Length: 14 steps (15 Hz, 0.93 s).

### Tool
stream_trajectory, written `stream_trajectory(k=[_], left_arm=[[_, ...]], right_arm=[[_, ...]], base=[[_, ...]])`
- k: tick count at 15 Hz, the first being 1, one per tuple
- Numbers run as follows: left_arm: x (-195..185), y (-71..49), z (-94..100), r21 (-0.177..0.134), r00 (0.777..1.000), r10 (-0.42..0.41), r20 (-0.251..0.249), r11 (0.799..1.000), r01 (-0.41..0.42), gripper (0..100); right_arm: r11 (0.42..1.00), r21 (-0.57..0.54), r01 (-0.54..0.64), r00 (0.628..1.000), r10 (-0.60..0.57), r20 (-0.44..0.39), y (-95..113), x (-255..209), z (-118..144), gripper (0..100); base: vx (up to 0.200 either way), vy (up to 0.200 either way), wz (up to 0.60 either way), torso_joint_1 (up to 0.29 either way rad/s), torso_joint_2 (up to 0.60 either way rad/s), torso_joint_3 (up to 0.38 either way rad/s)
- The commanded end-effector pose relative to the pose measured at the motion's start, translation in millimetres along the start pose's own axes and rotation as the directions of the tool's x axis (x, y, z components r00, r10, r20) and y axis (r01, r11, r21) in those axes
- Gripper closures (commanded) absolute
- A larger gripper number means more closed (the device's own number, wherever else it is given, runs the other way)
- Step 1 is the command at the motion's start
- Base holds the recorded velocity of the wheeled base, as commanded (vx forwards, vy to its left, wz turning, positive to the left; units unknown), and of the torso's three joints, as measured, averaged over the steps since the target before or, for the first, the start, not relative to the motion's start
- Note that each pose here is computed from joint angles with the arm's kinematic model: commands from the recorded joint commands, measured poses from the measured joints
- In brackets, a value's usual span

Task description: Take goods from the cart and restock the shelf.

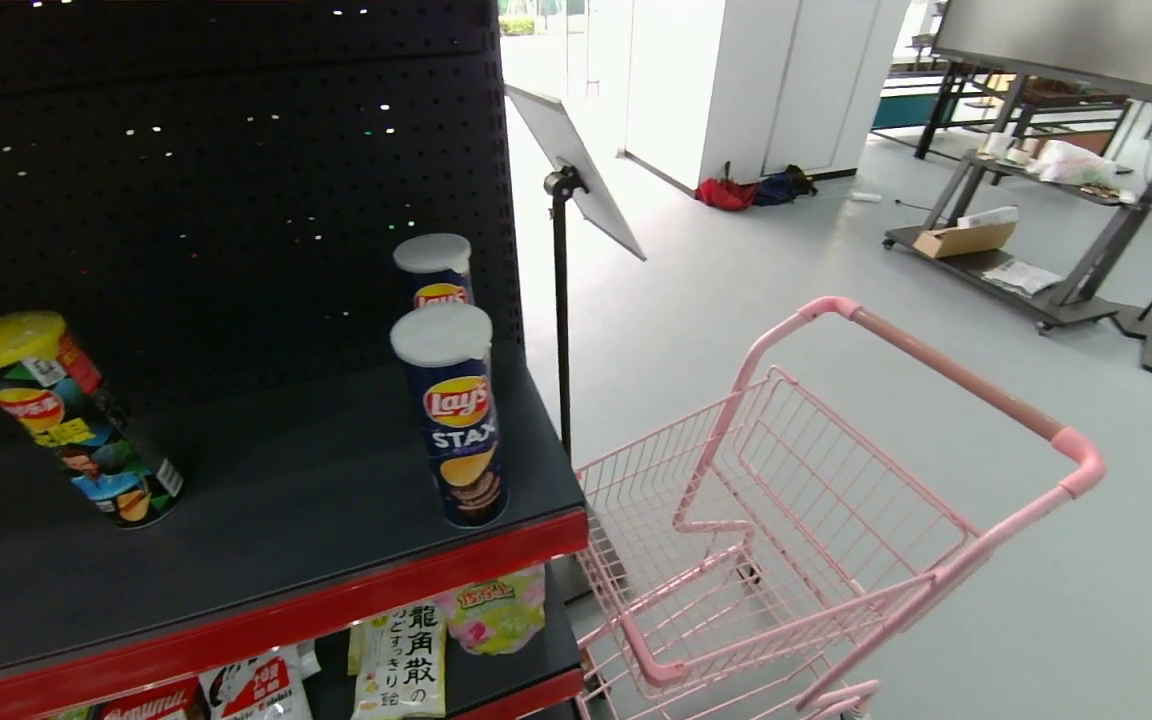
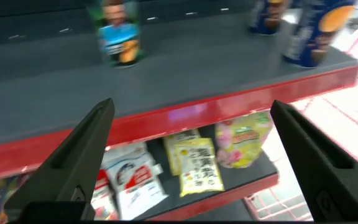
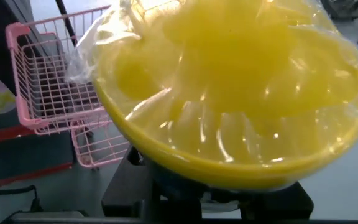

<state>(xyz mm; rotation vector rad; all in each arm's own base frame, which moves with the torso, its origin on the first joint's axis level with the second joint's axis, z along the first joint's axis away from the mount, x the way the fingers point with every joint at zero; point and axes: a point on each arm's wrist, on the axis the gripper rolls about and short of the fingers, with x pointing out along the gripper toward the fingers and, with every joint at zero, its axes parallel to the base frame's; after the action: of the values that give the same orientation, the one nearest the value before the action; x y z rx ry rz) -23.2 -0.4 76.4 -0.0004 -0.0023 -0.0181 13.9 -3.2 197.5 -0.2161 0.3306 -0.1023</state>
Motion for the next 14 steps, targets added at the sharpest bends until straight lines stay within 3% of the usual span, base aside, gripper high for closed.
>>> stream_trajectory(k=[1,6,12,14], left_arm=[[0,0.0,0.1,0.0,1.0,0.001,-0.001,1.0,-0.001,0],[0,0.0,0.1,0.0,1.0,0.0,-0.001,1.0,0.0,0],[0,0.0,0.1,0.0,1.0,0.0,-0.001,1.0,0.0,0],[0,0.0,0.1,0.0,1.0,0.0,-0.001,1.0,0.0,0]], right_arm=[[1.0,0.001,0.004,1.0,-0.004,0.013,1,2,-5,100],[1.0,0.002,0.005,1.0,-0.005,0.019,2,4,-9,100],[1.0,0.021,-0.018,0.995,0.016,0.103,4,-8,-27,100],[1.0,0.024,-0.018,0.99,0.015,0.137,6,-7,-35,100]], base=[[0.0,0.0,0.6,0.007,0.0,-0.007],[0.0,0.0,0.6,0.004,0.0,0.0],[0.0,0.0,0.0,0.0,0.0,0.0],[0.0,0.2,0.0,0.005,0.0,0.002]])
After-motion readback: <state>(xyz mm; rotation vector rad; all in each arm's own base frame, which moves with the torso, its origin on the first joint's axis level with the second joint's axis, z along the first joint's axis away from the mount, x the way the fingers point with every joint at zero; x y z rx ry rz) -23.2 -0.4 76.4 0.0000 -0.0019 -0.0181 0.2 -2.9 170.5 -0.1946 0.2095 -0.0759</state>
